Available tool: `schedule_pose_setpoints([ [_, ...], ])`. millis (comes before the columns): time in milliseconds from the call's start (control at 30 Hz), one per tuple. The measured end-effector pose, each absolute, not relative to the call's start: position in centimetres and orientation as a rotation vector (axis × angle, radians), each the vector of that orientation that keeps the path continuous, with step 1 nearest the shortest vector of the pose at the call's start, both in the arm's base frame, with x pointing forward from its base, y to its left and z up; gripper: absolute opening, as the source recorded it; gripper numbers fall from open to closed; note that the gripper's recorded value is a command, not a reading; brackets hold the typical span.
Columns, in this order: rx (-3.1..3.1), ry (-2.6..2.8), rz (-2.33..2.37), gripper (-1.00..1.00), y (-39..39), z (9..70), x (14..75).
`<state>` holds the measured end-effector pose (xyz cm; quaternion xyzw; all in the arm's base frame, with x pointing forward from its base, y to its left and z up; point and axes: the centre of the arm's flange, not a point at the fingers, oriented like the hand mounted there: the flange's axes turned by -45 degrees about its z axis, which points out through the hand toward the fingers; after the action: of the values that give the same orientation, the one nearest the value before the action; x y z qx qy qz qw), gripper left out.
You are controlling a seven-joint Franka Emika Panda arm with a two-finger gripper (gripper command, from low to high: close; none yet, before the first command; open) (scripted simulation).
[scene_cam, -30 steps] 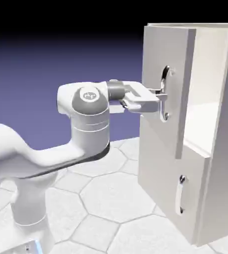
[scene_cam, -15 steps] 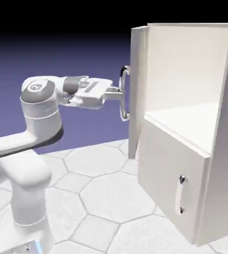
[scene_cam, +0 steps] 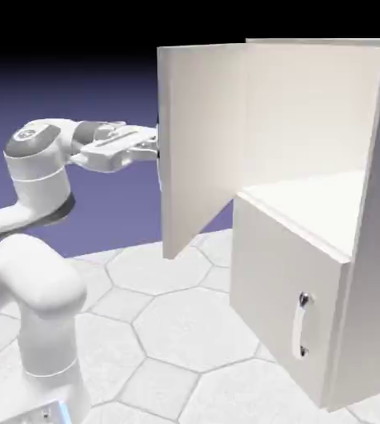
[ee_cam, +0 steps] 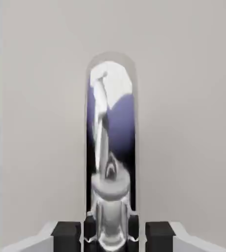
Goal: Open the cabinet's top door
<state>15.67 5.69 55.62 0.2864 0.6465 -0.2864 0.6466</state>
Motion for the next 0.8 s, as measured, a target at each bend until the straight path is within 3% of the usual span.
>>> schedule_pose_setpoints([
  [233, 0.747, 1.445, -0.746, -1.0, 10.3, 55.5, 14.3],
  [500, 0.753, 1.439, -0.752, -1.0, 10.5, 55.6, 14.3],
  [800, 0.943, 1.358, -0.944, -1.0, 19.9, 55.6, 13.5],
])
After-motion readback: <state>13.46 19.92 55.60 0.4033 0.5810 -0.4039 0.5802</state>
